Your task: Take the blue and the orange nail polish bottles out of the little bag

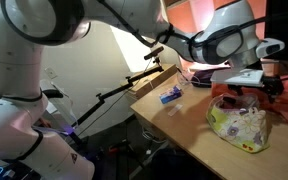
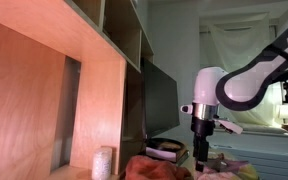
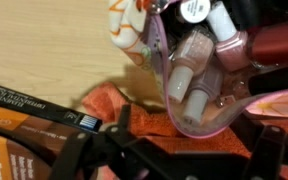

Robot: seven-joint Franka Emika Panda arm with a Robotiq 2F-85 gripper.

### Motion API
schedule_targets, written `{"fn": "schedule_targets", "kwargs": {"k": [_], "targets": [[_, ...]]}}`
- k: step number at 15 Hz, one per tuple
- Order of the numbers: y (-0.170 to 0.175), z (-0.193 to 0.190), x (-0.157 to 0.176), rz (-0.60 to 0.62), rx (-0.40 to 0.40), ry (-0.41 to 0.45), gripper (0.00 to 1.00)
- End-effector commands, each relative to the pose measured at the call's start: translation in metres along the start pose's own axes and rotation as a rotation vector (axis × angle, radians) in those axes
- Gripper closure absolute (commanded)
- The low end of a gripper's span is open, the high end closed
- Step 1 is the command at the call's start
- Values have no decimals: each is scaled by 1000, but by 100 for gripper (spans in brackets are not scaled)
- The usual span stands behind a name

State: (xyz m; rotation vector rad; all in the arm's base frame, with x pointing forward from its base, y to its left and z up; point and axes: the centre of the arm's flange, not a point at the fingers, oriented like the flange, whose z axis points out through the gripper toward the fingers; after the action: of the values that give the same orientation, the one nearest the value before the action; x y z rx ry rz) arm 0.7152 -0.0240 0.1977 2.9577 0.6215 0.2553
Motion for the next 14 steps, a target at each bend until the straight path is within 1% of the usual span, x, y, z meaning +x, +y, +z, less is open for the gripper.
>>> {"fn": "schedule_targets", "kwargs": {"k": [1, 4, 6, 7, 8, 11, 14], "targets": [[-31, -30, -68, -98, -66, 126, 0], [-47, -39, -84, -146, -103, 202, 0], [-56, -44, -94, -169, -110, 230, 0], [-58, -46, -98, -171, -106, 238, 0], [-42, -21, -60, -153, -96, 235, 0], [-50, -31, -80, -157, -91, 233, 0], [-52, -33, -83, -158, -89, 230, 0]]}}
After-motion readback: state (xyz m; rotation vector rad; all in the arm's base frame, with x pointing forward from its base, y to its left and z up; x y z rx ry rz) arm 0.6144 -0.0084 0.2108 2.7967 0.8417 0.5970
